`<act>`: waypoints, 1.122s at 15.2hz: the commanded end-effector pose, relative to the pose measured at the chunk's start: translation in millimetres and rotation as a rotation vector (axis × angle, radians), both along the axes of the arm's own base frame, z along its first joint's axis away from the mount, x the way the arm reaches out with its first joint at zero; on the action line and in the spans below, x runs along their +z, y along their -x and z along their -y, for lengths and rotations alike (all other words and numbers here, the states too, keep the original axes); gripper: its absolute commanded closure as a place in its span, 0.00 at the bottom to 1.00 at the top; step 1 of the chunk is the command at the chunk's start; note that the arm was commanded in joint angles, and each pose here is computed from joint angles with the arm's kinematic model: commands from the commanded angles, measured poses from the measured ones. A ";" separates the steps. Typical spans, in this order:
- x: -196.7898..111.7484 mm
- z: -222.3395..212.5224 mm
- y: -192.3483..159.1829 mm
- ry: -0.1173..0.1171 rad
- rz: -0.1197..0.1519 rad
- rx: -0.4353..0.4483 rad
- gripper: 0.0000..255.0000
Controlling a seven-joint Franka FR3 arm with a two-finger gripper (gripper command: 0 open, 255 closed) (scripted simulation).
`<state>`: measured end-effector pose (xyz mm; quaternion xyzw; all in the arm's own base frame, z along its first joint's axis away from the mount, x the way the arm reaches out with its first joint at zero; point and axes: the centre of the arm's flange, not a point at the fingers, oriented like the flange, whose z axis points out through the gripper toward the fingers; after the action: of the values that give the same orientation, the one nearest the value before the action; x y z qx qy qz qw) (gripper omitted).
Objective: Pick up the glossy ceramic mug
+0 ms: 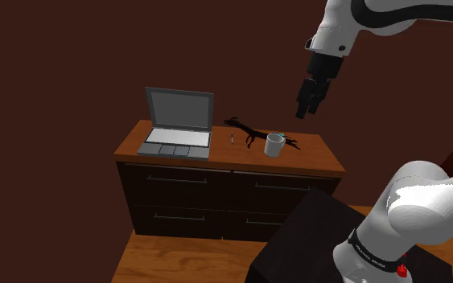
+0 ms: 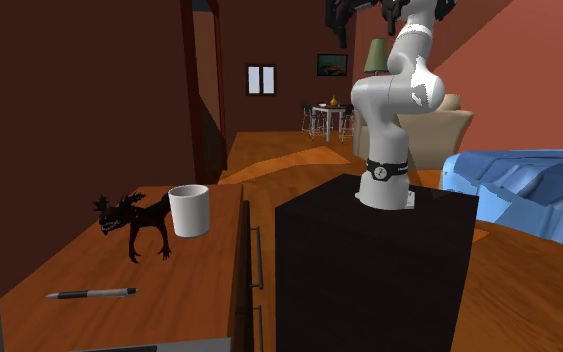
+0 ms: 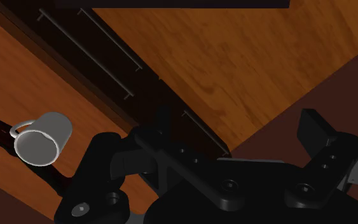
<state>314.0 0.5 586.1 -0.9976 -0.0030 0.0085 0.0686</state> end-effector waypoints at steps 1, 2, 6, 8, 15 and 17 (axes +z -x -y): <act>0.0 0.0 0.0 0.000 0.000 0.000 0.00; -9.4 6.2 -5.4 0.005 0.002 -0.001 0.00; -46.8 31.7 -27.3 0.027 0.009 -0.005 0.00; -65.1 44.8 -38.3 0.038 0.013 -0.007 0.00; -128.0 92.3 -77.1 0.077 0.026 -0.013 0.00; -145.5 106.4 -88.3 0.088 0.029 -0.015 0.00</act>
<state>397.4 -97.7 449.1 -0.9996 0.0037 -0.0048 0.0281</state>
